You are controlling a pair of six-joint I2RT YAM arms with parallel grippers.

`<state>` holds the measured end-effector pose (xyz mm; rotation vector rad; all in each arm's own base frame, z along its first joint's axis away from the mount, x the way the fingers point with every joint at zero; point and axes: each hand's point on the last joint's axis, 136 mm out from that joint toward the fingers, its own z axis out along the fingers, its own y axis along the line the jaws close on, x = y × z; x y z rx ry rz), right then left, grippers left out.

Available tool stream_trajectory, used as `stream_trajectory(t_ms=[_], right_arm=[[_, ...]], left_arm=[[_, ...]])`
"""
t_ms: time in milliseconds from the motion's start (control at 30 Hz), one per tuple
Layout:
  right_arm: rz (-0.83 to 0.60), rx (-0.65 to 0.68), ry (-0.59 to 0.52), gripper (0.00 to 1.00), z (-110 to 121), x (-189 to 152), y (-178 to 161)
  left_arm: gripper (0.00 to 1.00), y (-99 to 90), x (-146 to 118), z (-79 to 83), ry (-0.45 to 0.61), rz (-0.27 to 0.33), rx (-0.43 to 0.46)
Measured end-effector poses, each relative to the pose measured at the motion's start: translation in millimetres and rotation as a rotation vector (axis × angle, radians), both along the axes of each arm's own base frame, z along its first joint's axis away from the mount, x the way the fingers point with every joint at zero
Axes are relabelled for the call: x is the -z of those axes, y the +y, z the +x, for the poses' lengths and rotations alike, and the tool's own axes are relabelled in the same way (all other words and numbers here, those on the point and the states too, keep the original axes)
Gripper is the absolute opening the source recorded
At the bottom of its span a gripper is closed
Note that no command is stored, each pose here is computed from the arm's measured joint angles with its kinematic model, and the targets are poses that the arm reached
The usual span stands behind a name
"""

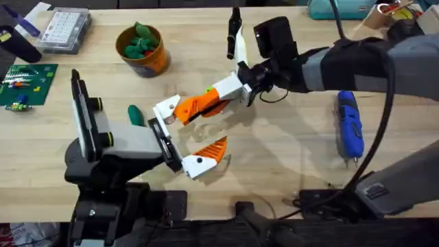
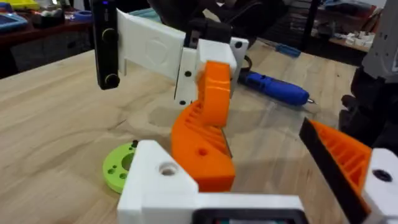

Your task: Pick up the gripper from the table and insert it into the empty holder that is missing its gripper. Then pick up a screw, insert it into the mounting hole, and use the screwdriver to tighten it. Finally, clean up the table by picking up the vegetable and placing it into the bucket.

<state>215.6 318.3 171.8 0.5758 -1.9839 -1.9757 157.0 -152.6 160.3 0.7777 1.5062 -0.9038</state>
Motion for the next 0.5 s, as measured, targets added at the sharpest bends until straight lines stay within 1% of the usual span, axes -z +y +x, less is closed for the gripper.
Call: stream_trajectory(t_ms=[300,500], right_arm=[[-0.034,0.017,0.034,0.019,2.5,2.4,1.2],[-0.048,0.030,0.034,0.019,4.3,4.4,2.5]], left_arm=[[0.986,0.2,0.1,0.4,0.001,0.000,-0.003],[0.986,0.3,0.2,0.6,0.005,-0.002,-0.004]])
